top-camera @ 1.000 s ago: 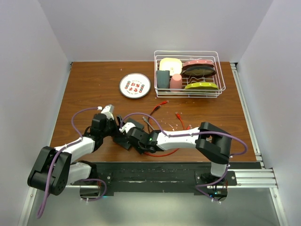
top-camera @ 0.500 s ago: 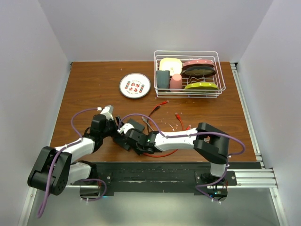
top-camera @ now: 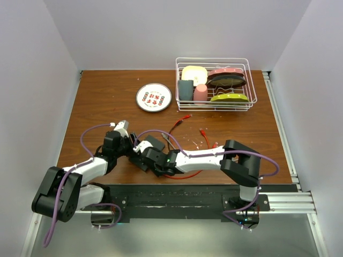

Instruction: Insert the plug into the switch port

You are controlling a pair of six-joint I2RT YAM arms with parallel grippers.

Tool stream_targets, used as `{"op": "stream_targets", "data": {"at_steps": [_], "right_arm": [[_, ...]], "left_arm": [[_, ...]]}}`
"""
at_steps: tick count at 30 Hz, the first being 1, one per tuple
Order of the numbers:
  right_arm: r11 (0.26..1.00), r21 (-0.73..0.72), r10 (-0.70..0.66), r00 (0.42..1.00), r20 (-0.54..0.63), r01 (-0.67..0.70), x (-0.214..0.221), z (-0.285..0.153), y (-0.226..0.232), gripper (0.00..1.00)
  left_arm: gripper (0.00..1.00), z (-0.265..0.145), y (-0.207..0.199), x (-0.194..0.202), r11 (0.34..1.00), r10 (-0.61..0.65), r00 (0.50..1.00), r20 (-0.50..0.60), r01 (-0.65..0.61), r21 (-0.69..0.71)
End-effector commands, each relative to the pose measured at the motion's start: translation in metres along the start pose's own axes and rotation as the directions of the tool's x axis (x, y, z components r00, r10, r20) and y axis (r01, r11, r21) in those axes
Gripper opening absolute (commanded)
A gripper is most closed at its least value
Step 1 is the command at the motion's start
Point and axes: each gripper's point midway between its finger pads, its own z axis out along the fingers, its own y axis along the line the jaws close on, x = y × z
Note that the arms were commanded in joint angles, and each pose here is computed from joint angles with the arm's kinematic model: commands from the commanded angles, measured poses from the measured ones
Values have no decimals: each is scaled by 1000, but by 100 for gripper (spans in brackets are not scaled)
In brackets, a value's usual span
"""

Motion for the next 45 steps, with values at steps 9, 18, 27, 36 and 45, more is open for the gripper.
{"op": "stream_targets", "data": {"at_steps": [9,18,27,36,45], "right_arm": [[998,-10,60,980,188,-59,-58,-8,7,0],[993,-1,110,956,271,-114,-80,-11,5,0],[994,-14,108,938,331,-109,-94,-8,8,0],[992,-34,127,911,391,-123,-120,-6,11,0],[987,-62,161,890,426,-149,-142,-4,9,0]], "left_arm": [[43,-5,-10,21,997,-14,997,-79,19,71],[42,-9,-10,37,993,-68,991,-114,78,87],[40,-12,-13,44,988,-83,987,-136,99,115],[33,-16,-18,51,982,-104,982,-159,127,142],[31,-23,-23,56,975,-123,978,-169,151,163]]}}
